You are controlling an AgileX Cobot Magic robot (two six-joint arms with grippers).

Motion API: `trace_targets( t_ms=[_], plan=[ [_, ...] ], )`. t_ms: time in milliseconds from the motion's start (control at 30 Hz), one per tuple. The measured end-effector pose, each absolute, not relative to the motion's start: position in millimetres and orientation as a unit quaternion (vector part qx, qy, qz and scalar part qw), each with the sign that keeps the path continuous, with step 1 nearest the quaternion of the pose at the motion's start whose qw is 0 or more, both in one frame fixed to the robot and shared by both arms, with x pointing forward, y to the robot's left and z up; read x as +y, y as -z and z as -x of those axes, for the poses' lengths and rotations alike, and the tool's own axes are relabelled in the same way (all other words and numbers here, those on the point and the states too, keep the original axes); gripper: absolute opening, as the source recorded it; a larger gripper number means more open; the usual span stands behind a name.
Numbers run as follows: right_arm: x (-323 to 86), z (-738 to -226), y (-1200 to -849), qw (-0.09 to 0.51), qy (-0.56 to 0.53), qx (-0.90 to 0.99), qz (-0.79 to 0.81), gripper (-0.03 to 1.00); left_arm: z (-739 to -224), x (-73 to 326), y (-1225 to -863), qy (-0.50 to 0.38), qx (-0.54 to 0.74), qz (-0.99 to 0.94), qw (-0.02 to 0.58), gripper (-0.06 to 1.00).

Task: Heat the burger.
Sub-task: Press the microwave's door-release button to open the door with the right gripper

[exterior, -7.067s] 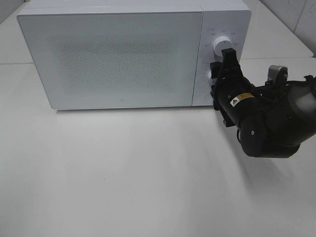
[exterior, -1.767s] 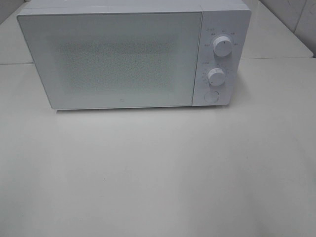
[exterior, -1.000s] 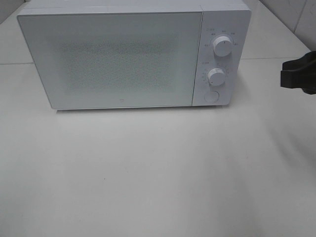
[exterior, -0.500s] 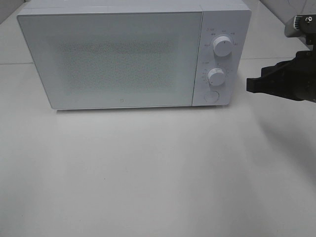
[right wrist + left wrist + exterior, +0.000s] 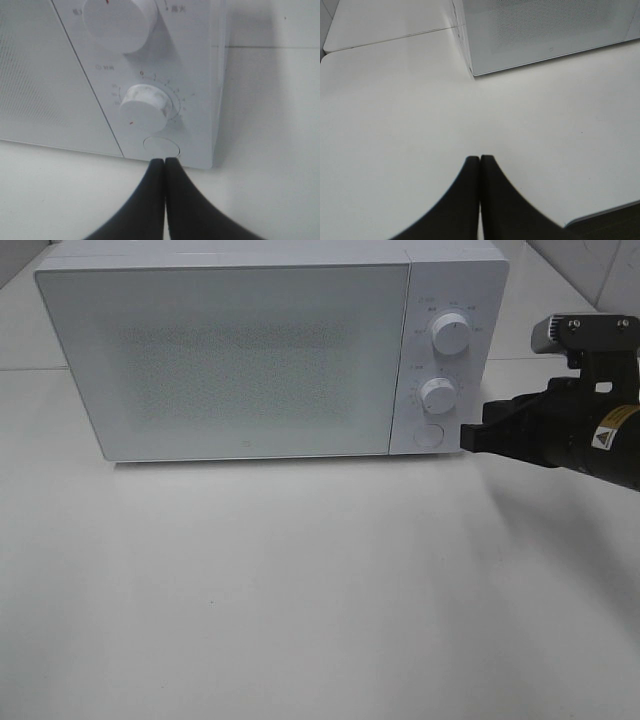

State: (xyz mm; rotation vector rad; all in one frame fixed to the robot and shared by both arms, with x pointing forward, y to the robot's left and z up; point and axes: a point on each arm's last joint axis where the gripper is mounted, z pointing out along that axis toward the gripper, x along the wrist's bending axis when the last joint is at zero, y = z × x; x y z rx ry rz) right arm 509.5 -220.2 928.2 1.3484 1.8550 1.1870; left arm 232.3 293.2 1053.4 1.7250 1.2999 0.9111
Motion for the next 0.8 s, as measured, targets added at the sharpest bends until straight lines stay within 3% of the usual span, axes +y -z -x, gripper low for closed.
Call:
trace_targets(
  t_ms=[500, 800],
  plan=[
    [-174, -505, -902, 0.209, -0.449, 0.729, -0.473, 0.0, -232, 293, -1053, -0.358, 0.511, -0.678, 0.388, 0.0],
    [-179, -514, -894, 0.164, -0.472, 0.613, -0.613, 0.0, -232, 293, -1053, -0.358, 0.511, -0.678, 0.388, 0.0]
  ],
)
